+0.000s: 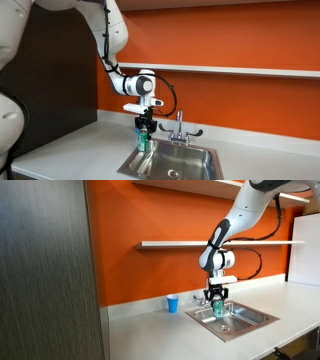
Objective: Put the can in the sink
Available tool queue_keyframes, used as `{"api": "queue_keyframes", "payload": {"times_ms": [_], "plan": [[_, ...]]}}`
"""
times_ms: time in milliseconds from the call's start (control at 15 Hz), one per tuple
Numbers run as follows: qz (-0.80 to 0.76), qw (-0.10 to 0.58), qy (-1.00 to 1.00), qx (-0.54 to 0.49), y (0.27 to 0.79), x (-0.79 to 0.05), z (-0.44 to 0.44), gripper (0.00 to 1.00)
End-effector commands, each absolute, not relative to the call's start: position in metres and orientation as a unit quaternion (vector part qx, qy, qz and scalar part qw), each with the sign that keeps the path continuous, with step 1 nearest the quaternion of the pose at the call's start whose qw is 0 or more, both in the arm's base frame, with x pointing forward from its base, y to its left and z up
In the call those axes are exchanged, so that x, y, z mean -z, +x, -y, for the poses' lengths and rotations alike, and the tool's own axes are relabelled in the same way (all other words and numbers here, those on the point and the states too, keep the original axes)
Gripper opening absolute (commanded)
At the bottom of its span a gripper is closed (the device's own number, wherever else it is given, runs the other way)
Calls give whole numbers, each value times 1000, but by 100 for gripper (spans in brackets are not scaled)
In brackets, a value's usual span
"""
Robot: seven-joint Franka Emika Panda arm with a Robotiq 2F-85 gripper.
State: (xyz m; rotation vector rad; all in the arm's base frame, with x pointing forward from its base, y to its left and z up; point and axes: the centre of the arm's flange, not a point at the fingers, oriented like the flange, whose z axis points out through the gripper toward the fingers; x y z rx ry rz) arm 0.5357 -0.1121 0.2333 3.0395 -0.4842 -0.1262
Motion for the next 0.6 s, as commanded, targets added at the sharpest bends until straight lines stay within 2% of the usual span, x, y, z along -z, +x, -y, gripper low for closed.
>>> {"api": "queue_keyframes", "payload": {"times_ms": [0, 533], "plan": [[190, 22, 981, 23, 521, -245, 137, 38], [219, 25, 975, 19, 527, -230, 168, 38]]}}
